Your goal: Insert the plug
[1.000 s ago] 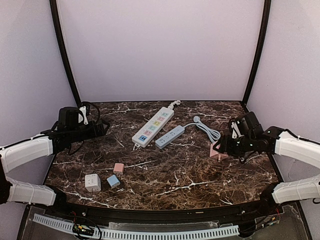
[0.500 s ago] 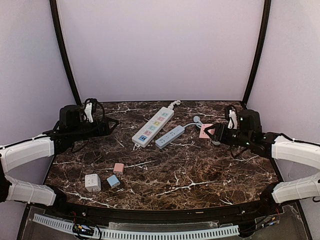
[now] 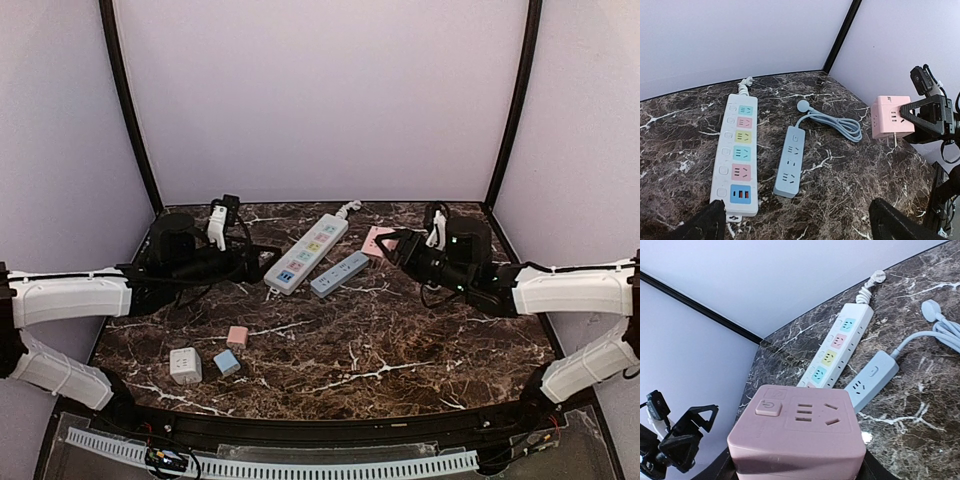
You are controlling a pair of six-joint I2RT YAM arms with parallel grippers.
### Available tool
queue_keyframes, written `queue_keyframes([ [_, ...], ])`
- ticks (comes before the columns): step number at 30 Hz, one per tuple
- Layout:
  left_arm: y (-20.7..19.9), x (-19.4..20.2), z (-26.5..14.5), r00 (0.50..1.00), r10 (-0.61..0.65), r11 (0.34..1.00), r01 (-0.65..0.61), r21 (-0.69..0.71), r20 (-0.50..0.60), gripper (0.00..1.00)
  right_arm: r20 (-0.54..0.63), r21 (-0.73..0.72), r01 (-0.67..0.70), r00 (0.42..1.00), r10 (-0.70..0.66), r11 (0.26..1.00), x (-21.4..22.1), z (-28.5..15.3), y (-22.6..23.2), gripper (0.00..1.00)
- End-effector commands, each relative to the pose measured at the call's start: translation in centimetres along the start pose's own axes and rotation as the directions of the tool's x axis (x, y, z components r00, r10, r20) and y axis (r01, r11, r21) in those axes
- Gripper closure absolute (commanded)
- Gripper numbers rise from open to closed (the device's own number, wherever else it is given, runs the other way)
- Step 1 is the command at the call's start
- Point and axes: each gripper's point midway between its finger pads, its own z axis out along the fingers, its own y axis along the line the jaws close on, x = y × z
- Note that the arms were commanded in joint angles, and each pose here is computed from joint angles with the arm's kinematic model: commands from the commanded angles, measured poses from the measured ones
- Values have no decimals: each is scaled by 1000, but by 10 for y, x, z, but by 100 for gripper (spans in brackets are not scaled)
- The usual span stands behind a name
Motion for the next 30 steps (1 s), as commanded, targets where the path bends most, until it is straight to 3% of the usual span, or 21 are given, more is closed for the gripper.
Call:
queue_keyframes([
  [1, -30, -21, 18, 995, 59, 995, -65, 71, 81, 0, 127, -159, -77, 987, 98, 984, -26, 4, 57, 58],
  [8, -70, -26, 47, 988, 91, 982, -111, 156, 127, 0, 99, -247, -121, 984, 150, 961, -8, 13, 89, 59],
  [17, -112, -12, 70, 987, 129, 941, -153, 302, 99, 0, 48, -333, -125, 988, 149, 935, 6, 18, 110, 61],
  [23, -124, -5, 73, 980, 163, 914, -194, 356, 114, 0, 28, -390, -103, 992, 123, 915, 10, 13, 120, 53],
  [30, -128, -6, 81, 971, 186, 901, -229, 368, 149, 0, -32, -457, -136, 990, 136, 879, 20, 10, 128, 52],
])
